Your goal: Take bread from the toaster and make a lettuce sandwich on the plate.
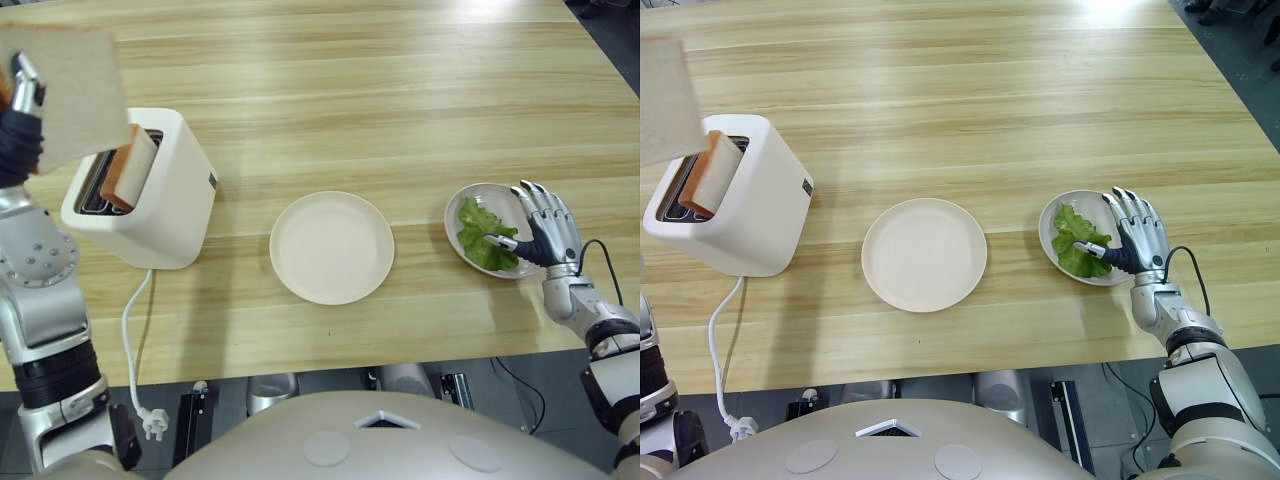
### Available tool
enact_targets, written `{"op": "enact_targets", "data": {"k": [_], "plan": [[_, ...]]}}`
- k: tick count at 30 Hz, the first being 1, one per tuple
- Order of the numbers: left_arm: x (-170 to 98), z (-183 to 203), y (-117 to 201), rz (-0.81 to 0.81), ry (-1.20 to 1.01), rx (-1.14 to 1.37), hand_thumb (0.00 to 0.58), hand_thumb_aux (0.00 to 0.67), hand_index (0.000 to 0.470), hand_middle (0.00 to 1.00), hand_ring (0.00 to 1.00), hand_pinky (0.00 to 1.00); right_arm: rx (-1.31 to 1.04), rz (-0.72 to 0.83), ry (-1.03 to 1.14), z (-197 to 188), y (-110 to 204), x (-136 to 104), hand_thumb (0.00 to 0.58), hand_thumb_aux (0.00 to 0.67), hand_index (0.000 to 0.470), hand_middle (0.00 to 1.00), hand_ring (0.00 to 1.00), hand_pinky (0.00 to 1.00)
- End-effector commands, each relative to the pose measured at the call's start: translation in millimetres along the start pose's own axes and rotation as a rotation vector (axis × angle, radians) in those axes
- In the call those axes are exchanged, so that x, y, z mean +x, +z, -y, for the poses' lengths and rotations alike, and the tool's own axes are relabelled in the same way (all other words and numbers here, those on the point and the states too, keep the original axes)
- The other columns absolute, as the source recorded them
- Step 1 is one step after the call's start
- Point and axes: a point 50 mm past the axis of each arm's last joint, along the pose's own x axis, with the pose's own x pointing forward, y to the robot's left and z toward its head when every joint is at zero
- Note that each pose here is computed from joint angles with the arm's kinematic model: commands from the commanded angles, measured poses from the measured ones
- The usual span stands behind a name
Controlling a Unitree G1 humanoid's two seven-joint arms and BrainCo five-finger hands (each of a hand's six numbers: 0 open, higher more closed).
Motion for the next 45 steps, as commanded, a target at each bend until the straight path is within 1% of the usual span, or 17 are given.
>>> {"op": "enact_targets", "data": {"k": [1,7,8,9,10,15,24,28,29,30,31,32,36,37,38,39,45], "plan": [[-0.2,36.7,23.7,0.013,-0.232,-0.244,0.58,0.67,0.46,1.0,1.0,1.0,-0.018,-0.018,0.06,-0.4,-6.1,-2.7,0.0,0.0,0.0,0.0,0.0,0.0],[-17.0,89.1,33.0,-0.137,-0.496,-0.537,0.58,0.67,0.46,1.0,1.0,1.0,-0.126,0.032,0.226,-10.9,-6.3,-5.8,0.0,0.0,0.0,0.0,0.0,0.0],[-24.3,98.6,31.1,-0.187,-0.532,-0.574,0.58,0.67,0.46,1.0,1.0,1.0,-0.151,0.05,0.253,-13.4,-5.5,-7.1,0.164,0.102,0.07,0.0,0.0,0.0],[-31.4,106.6,29.4,-0.231,-0.556,-0.601,0.58,0.67,0.46,1.0,1.0,1.0,-0.169,0.066,0.27,-15.2,-4.9,-8.4,0.164,0.102,0.07,0.0,0.0,0.0],[-36.0,111.4,28.5,-0.259,-0.57,-0.617,0.58,0.67,0.46,1.0,1.0,1.0,-0.18,0.076,0.28,-16.2,-4.6,-9.4,0.445,0.347,0.238,0.0,0.0,0.0],[-68.6,136.3,26.7,-0.397,-0.662,-0.658,0.58,0.67,0.46,1.0,1.0,1.0,-0.169,0.065,0.266,-14.7,-6.3,-10.9,0.516,0.447,0.307,0.0,0.0,0.0],[-119.0,177.1,11.1,-0.656,-0.72,-0.753,0.58,0.67,0.46,1.0,1.0,1.0,-0.155,0.077,0.247,-14.6,-2.9,-8.3,0.547,0.51,0.35,0.0,0.0,0.0],[-135.5,189.5,8.6,-0.73,-0.741,-0.78,0.58,0.67,0.46,1.0,1.0,1.0,-0.136,0.097,0.206,-10.5,0.4,-2.9,0.57,0.583,0.4,0.0,0.0,0.0],[-139.5,192.7,7.7,-0.751,-0.744,-0.788,0.58,0.67,0.46,1.0,1.0,1.0,-0.126,0.106,0.187,-8.6,1.8,-0.8,0.58,0.67,0.46,0.0,0.0,0.0],[-142.2,195.0,6.6,-0.767,-0.742,-0.791,0.58,0.67,0.46,1.0,1.0,1.0,-0.114,0.113,0.173,-7.1,3.1,0.8,0.58,0.67,0.46,0.0,0.0,0.0],[-143.6,196.6,5.1,-0.776,-0.735,-0.788,0.58,0.67,0.46,1.0,1.0,1.0,-0.099,0.12,0.157,-5.3,4.6,2.8,0.58,0.67,0.46,0.4,0.4,0.4],[-144.4,197.9,3.0,-0.786,-0.724,-0.784,0.58,0.67,0.46,1.0,1.0,1.0,-0.082,0.124,0.143,-3.6,5.9,4.6,0.58,0.67,0.46,1.0,1.0,1.0],[-144.7,201.0,-5.0,-0.809,-0.7,-0.758,0.58,0.67,0.46,1.0,1.0,1.0,-0.045,0.151,0.073,5.0,10.3,12.7,0.58,0.67,0.46,1.0,1.0,1.0],[-144.6,201.6,-6.1,-0.806,-0.706,-0.744,0.554,0.528,0.363,1.0,1.0,1.0,-0.04,0.163,0.055,7.3,11.9,14.9,0.58,0.67,0.46,1.0,1.0,1.0],[-145.0,202.5,-7.1,-0.804,-0.72,-0.725,0.425,0.323,0.222,1.0,1.0,1.0,-0.031,0.176,0.038,9.7,13.8,17.3,0.58,0.67,0.46,1.0,1.0,1.0],[-145.5,203.7,-7.7,-0.796,-0.74,-0.703,0.0,0.0,0.0,1.0,1.0,1.0,-0.022,0.191,0.02,12.1,16.2,19.8,0.58,0.67,0.46,1.0,1.0,1.0],[-137.4,198.5,-14.4,-0.696,-0.728,-0.518,0.0,0.0,0.0,1.0,1.0,1.0,0.032,0.322,-0.074,28.3,40.1,38.6,0.58,0.67,0.46,1.0,1.0,1.0]]}}
